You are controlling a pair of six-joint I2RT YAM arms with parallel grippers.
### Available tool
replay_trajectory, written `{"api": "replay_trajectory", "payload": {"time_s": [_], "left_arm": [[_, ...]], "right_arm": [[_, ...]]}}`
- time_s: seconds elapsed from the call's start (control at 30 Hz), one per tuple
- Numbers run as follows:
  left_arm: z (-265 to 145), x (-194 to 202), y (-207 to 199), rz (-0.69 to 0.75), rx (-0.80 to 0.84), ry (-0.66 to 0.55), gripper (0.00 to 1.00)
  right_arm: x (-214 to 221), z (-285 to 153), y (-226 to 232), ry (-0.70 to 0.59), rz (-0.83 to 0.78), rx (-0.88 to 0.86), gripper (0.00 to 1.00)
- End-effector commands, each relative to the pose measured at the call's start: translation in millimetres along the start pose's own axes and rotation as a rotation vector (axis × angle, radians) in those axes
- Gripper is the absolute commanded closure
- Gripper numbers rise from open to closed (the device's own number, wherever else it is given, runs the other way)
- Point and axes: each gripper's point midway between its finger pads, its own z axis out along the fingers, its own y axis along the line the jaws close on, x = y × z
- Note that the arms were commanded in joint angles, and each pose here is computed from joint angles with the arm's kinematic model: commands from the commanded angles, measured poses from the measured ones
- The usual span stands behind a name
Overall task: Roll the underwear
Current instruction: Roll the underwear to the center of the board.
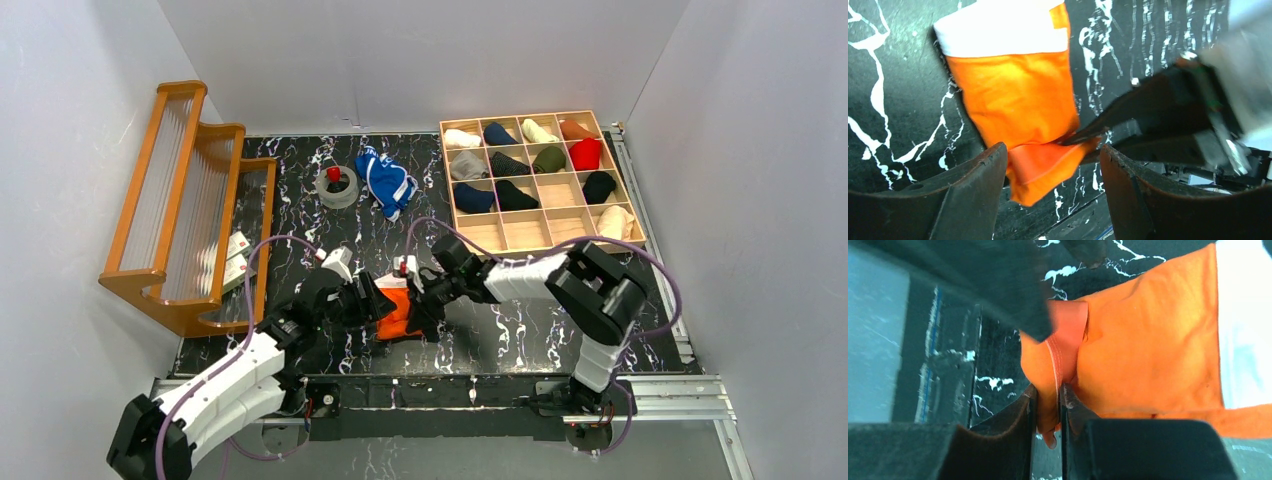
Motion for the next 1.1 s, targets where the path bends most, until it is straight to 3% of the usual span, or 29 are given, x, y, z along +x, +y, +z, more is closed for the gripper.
{"api": "replay_trajectory", "payload": {"time_s": [0.0, 0.27, 0.43, 0.67, 1.0, 1.07], "left_arm": [[-9, -6, -9, 0.061, 0.063, -0.046, 0.34], [-11, 1, -4, 0.050, 0.080, -0.050, 0.36], [-9, 4, -4, 0.062, 0.102, -0.049, 0.36], [-6, 16, -19, 0.101, 0.196, 0.028, 0.35], [-2, 11, -41, 0.148, 0.354, -0.032, 0.33], [2, 22, -36, 0.163, 0.333, 0.027, 0.35]], "right_arm": [[21, 7, 13, 0.133, 0.354, -0.125, 0.99], [25, 5, 6, 0.157, 0.669, -0.220, 0.99], [29, 5, 7, 0.184, 0.786, -0.262, 0.99], [38, 6, 1, 0.198, 0.850, -0.261, 0.99], [30, -1, -13, 0.182, 0.867, -0.252, 0.99], [25, -3, -13, 0.185, 0.865, -0.250, 0.99]]}}
